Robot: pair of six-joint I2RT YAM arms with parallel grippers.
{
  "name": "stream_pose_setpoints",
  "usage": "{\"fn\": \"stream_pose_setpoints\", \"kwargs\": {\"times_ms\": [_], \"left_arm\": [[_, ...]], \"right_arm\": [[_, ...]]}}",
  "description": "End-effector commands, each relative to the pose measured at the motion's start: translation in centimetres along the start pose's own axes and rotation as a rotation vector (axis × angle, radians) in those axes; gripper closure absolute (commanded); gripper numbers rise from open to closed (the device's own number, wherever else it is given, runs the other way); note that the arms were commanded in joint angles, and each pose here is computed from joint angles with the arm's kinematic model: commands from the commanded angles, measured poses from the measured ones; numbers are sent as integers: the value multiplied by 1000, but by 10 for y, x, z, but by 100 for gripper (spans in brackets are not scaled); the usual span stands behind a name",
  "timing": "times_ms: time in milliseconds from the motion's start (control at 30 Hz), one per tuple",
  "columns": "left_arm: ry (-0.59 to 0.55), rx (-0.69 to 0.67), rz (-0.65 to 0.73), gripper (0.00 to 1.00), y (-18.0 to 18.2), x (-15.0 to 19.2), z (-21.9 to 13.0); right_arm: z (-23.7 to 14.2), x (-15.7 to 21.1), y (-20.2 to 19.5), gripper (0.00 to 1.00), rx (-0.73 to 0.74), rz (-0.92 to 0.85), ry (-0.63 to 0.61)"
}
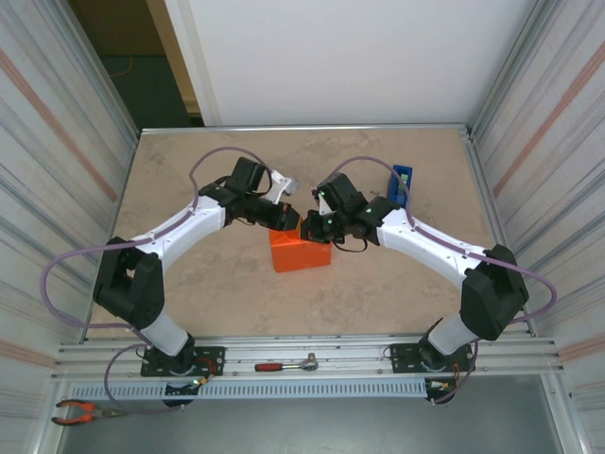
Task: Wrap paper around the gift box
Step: Stick the wrapping paper to the gift box.
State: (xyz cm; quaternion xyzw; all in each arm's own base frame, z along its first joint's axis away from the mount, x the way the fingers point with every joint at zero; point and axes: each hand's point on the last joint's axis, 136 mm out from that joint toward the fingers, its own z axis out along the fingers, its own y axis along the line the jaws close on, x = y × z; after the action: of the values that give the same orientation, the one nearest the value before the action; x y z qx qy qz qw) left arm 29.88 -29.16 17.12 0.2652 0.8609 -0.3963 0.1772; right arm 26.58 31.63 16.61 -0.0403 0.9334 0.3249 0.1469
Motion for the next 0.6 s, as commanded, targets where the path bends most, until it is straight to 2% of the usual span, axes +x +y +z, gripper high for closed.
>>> {"fn": "stream_pose_setpoints", "kwargs": {"times_ms": [0, 200, 567], "left_arm": [[18, -24, 27, 100, -5, -1, -4], [-21, -48, 76, 100, -19, -11, -26], [18, -39, 58, 100, -20, 17, -24]], "right_arm": [[20, 46, -48, 100, 164, 50, 156], [19, 45, -47, 100, 161, 48, 148], [20, 46, -47, 100, 157, 53, 152]]}}
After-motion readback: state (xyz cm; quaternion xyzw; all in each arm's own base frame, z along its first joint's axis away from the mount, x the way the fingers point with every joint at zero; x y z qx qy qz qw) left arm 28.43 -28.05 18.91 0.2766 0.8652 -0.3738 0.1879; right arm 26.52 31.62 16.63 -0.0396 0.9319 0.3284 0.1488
